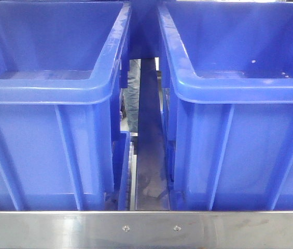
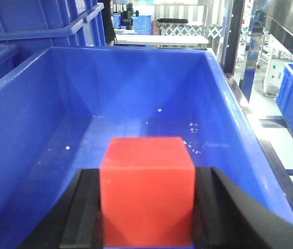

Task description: Sort and place red and blue blocks on shelf

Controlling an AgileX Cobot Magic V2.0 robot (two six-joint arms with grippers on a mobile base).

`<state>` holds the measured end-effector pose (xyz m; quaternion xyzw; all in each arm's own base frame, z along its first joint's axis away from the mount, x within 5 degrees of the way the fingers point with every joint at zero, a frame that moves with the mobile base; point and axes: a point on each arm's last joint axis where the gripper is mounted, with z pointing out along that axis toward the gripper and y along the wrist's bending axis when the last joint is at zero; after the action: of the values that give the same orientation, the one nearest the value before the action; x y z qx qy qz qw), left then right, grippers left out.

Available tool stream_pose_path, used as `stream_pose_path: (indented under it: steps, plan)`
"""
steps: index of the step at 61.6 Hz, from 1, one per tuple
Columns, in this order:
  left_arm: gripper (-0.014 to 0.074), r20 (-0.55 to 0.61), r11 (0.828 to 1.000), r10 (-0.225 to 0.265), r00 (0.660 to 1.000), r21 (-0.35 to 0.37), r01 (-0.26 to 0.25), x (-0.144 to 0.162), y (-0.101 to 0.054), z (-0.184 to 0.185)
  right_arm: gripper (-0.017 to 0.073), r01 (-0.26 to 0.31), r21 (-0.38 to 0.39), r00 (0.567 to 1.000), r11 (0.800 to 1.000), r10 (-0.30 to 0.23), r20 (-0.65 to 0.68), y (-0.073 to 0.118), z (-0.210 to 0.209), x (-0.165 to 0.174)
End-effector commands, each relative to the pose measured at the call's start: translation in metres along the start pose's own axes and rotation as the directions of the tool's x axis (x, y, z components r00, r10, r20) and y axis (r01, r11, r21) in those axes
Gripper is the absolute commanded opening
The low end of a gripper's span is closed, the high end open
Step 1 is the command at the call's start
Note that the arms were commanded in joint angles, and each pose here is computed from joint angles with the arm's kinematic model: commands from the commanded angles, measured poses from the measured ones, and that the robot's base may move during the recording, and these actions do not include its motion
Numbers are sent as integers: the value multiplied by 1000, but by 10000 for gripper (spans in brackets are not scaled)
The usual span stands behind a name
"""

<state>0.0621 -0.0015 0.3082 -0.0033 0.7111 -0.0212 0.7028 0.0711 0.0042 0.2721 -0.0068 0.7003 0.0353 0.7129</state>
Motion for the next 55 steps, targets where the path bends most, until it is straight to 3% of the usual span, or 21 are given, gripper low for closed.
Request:
stream_pose_path:
  steps: [1,33,55]
  plan:
    - [132,111,1000,-15,994,6,14,-17,-1,-1,77,6,-3,993,1000,-6,115,1,-1,-18]
    - [132,111,1000,-15,994,6,14,-17,-1,-1,77,6,-5,989,1000,-6,146,1,-1,-20]
    - [132,96,1000,-15,995,5,14,-16,-1,-1,47,-1,0,998,1000,1,60,1,-1,-19]
